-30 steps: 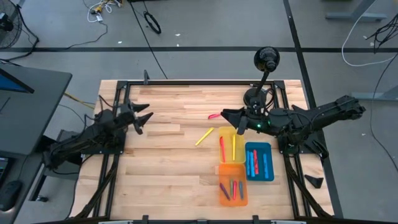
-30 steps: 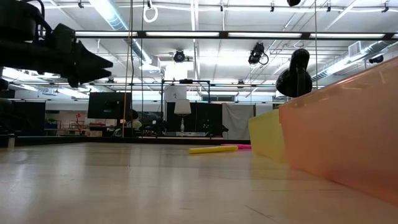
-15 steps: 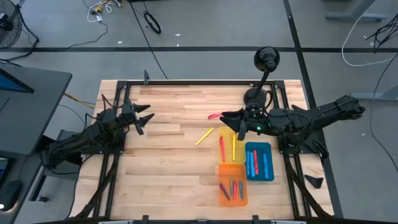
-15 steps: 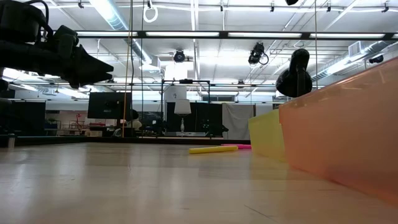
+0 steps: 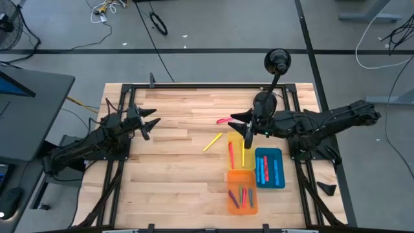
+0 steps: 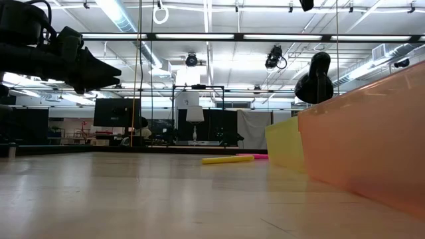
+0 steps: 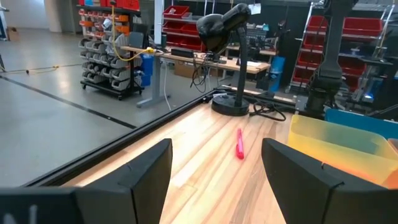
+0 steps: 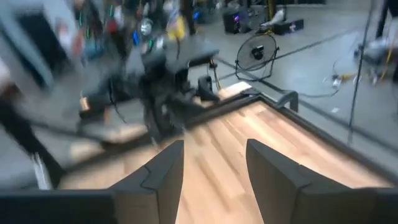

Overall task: Pick & Place Markers
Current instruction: Put the pink pen into the yellow bin

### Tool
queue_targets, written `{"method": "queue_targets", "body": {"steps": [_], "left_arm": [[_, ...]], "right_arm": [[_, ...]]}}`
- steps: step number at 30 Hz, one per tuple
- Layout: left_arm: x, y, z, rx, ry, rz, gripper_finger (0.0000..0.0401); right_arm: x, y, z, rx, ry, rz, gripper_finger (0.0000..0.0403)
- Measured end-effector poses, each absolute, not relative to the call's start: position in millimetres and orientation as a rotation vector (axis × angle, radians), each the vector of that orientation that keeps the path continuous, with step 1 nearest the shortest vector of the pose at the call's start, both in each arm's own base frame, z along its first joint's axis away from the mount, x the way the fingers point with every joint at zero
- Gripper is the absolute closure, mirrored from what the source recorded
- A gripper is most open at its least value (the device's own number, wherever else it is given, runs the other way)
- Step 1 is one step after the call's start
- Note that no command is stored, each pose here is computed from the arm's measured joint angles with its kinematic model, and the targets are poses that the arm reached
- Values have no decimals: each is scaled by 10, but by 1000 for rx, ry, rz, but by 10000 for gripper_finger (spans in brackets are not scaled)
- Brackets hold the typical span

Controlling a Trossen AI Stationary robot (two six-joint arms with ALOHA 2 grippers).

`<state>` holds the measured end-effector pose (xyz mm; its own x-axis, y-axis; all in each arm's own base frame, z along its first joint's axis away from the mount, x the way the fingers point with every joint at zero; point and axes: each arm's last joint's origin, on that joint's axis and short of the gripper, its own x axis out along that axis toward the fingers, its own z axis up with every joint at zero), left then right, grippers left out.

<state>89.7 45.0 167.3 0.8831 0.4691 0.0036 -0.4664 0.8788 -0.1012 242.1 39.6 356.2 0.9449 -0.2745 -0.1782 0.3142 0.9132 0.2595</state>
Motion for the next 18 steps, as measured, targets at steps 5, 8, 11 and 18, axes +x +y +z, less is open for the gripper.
{"method": "queue_targets", "body": {"steps": [5, 8, 11, 18], "left_arm": [[897, 450, 1674, -98, -29, 488, 149], [897, 450, 1675, -98, -29, 488, 149], [897, 450, 1675, -98, -30, 488, 149], [897, 450, 1677, -98, -32, 487, 149]], "right_arm": [[2420, 343, 3472, 32, 294, -145, 227], [2401, 295, 3419, -45, 378, -46, 227], [2375, 227, 3375, -68, 496, 31, 227], [2342, 56, 3317, -201, 800, 52, 227]]}}
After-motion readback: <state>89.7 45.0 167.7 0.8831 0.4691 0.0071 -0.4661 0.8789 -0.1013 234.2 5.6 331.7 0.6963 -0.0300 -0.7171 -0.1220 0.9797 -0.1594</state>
